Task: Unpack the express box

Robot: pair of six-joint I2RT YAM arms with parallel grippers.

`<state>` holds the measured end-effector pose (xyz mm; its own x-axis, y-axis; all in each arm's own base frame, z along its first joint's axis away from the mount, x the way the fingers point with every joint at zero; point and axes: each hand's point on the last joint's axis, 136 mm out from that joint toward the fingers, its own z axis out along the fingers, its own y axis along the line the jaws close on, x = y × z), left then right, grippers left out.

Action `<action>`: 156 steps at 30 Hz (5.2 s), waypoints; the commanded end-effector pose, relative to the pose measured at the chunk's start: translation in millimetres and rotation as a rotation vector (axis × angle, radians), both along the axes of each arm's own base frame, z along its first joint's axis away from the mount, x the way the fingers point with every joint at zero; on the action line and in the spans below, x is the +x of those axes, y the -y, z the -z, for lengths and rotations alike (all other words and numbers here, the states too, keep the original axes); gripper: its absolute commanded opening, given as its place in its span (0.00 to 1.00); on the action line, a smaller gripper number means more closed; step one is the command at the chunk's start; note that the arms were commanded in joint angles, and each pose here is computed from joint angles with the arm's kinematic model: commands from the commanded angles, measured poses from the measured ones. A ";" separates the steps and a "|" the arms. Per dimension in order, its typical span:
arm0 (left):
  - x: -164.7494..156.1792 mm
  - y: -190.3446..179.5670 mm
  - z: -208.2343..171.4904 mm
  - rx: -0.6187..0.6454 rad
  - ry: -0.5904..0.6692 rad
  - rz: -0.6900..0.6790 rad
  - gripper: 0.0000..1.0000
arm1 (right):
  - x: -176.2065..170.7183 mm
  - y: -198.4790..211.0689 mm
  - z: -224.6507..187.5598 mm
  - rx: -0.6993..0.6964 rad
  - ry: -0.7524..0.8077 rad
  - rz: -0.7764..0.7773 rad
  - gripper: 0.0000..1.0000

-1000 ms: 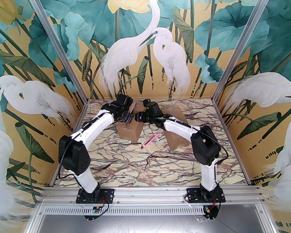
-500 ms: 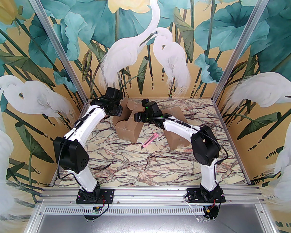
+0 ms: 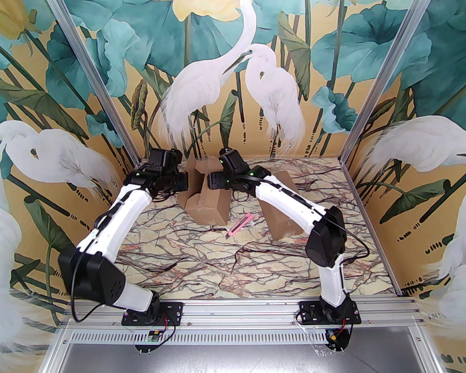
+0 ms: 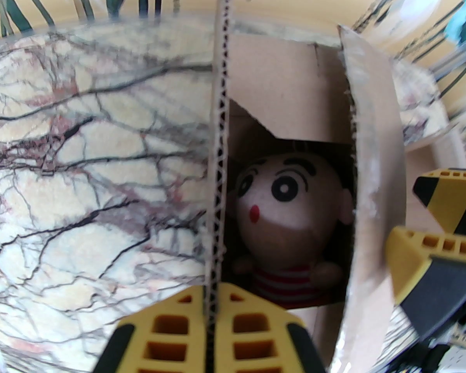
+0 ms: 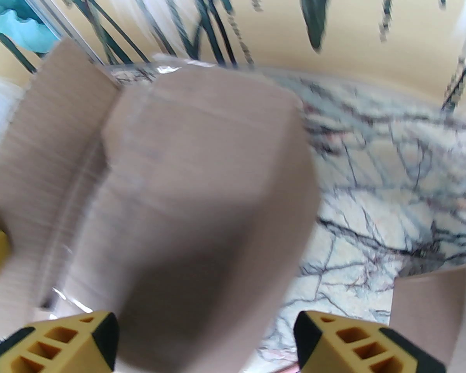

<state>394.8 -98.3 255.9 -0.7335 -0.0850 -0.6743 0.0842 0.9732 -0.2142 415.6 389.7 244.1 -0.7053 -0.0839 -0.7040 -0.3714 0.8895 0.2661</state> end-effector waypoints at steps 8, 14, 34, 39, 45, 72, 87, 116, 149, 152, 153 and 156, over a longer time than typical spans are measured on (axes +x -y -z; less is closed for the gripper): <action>-13.1 2.3 -44.9 0.026 0.230 -0.121 0.00 | -11.2 2.1 2.9 -0.139 0.012 0.100 0.99; -15.5 4.5 -48.6 0.060 0.276 -0.168 0.00 | -2.3 -3.0 3.1 -0.178 0.051 0.154 0.99; -21.7 -23.1 -49.2 0.146 0.329 -0.227 0.00 | -18.2 49.0 -32.2 -0.072 0.067 0.199 0.87; -25.0 -11.0 -60.9 0.076 0.399 -0.159 0.00 | -23.4 52.1 2.5 -0.037 -0.024 0.141 0.79; -31.8 -14.5 -65.2 0.073 0.436 -0.161 0.00 | -26.9 43.9 -0.7 0.140 -0.071 0.078 0.54; -33.8 -16.3 -71.4 0.142 0.483 -0.223 0.00 | -66.7 11.0 -152.2 0.332 0.269 0.020 0.55; -38.9 -4.2 -77.3 0.098 0.548 -0.203 0.00 | -36.3 -40.4 -67.5 0.347 0.040 0.010 0.50; -46.3 61.9 -83.6 -0.073 0.648 0.087 0.00 | 44.0 -3.7 66.1 -0.062 0.073 0.349 0.81; -36.4 3.2 -42.0 0.026 0.455 -0.142 0.00 | -43.3 -10.6 -22.5 0.296 0.294 -0.103 0.00; -31.3 -0.3 -35.8 0.025 0.404 -0.156 0.00 | -60.9 -11.6 -42.3 0.333 0.369 -0.167 0.00; -29.5 -0.8 -34.9 0.026 0.390 -0.158 0.00 | -67.0 -11.8 -47.8 0.341 0.396 -0.182 0.00; -25.5 -1.2 -33.2 0.027 0.359 -0.158 0.00 | -77.8 -5.4 -69.3 0.403 0.478 -0.188 0.00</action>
